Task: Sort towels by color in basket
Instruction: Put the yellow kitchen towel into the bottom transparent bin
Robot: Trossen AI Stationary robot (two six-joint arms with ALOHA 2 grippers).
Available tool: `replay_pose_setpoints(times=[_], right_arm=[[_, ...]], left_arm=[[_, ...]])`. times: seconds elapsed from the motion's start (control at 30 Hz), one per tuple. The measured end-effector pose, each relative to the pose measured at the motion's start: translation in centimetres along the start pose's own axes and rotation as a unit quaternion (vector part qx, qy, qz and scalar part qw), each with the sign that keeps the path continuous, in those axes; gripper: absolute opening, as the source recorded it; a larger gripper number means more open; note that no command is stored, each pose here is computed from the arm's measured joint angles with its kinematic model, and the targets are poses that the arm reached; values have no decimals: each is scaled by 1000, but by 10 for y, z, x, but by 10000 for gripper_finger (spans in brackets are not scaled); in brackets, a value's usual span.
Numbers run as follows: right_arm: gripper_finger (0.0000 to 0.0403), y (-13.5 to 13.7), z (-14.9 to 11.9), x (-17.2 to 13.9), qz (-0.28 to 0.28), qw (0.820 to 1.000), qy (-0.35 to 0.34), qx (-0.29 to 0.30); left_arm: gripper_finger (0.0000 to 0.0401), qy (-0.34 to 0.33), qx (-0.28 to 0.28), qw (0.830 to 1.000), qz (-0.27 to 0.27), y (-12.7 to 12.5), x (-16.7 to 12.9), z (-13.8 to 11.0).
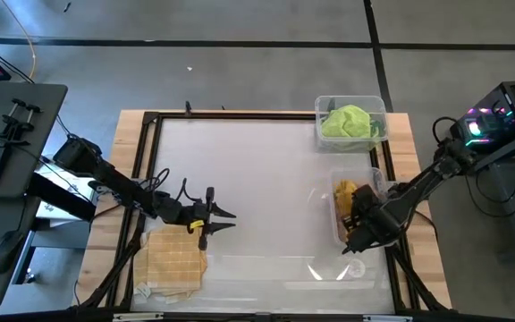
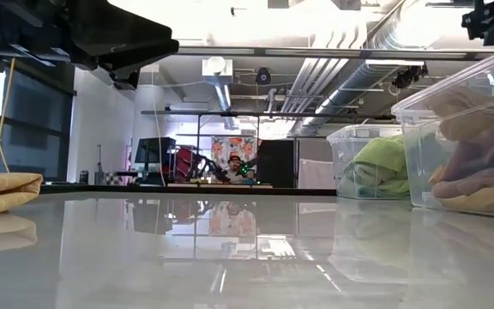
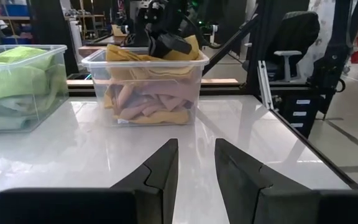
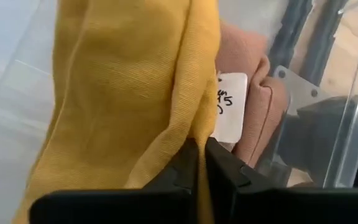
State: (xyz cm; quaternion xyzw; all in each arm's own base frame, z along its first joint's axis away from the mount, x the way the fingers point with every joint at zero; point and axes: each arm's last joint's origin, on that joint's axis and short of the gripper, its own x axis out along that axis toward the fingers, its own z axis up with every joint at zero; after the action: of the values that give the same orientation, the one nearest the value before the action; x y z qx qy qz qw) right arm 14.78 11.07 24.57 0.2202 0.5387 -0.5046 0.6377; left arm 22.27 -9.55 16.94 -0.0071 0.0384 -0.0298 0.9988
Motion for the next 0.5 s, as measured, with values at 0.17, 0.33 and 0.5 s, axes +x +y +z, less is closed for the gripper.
replay_pose_setpoints(times=[0.17,0.33,0.5], right_arm=[[65,0,3,-3,15,999,-30,-17],[127,-6,11,-29,78,996,-22,-40],[146,-19,20,-62,159,987,-7,-33]], left_arm=[[94,0,3,1000,0,0,0,0],[94,0,-1,1000,-1,0,0,0],[94,0,-2,1000,-1,0,0,0]])
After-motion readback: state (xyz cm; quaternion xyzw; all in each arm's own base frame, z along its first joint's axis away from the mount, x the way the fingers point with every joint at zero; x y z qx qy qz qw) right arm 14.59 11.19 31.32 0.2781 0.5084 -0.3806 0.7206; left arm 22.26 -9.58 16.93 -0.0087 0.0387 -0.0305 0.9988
